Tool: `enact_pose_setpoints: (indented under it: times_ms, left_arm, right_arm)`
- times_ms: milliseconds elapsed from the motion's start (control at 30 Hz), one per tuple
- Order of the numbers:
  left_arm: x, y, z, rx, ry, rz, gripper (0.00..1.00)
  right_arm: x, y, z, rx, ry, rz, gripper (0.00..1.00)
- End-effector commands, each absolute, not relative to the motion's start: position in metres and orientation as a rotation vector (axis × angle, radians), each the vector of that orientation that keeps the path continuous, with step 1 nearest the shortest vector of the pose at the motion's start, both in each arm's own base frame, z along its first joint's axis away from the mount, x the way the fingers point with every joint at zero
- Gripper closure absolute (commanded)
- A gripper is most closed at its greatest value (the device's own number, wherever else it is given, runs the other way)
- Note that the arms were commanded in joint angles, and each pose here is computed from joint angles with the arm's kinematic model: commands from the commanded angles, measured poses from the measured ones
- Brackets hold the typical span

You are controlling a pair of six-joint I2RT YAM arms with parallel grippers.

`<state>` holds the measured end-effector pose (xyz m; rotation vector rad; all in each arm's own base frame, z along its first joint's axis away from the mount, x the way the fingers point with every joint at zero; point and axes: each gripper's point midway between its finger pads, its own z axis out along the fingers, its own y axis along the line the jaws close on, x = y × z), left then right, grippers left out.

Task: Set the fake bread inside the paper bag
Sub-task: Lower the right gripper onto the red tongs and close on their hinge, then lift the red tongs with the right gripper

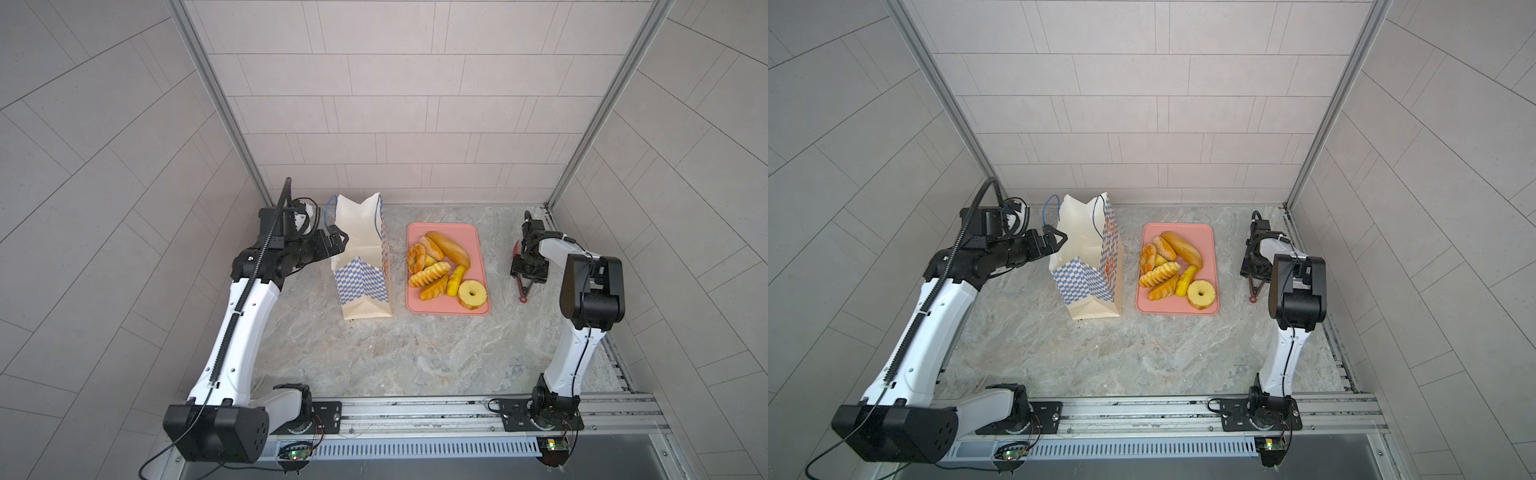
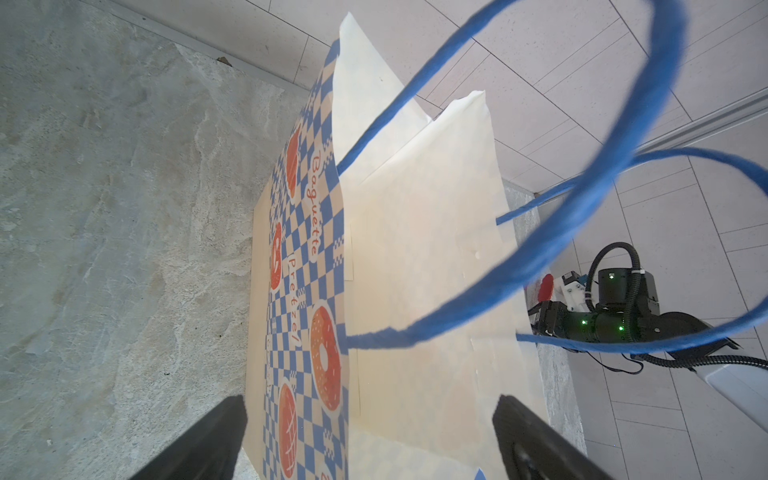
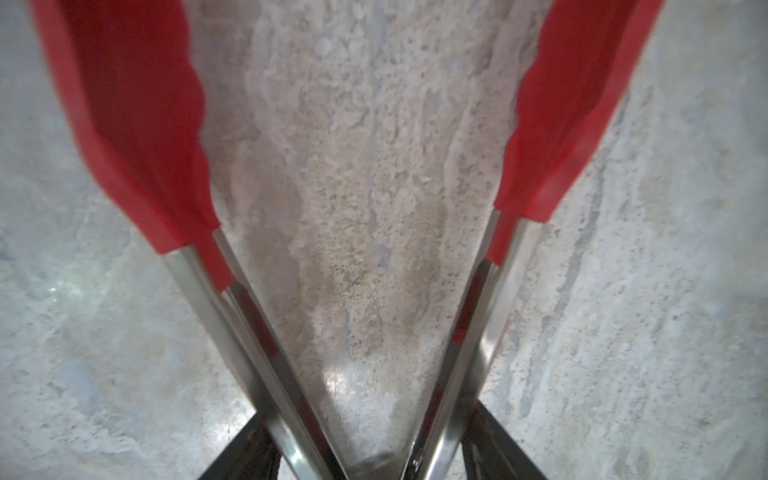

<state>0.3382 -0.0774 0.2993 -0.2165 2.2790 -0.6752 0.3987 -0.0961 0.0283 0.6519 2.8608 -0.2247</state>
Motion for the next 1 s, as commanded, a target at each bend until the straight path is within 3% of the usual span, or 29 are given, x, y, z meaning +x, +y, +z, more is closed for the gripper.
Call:
enact_pose_setpoints:
  times_ms: [0,200,433,967]
  left_arm:
    - [0.334,-0.078,0.302,-0.201,2.278,-0.669,0.0]
    - [0.332,-0.078,0.303,-0.203,2.274,-0.67,0.0]
    - [0.33,-0.077,0.304,-0.207,2.272,-0.662,0.0]
    - [0.317,-0.076,0.319,-0.234,2.243,-0.674,0.0]
  right_arm:
    - [0.384,-0.092,0.018,0.648,2.906,-0.218,0.42]
    - [0.381,-0.091,0.026,0.655,2.874,-0.205,0.52]
    - [0.38,-0.083,0.049,0.651,2.817,-0.139,0.56]
    - [0.363,-0.018,0.19,0.457,2.513,0.236,0.59]
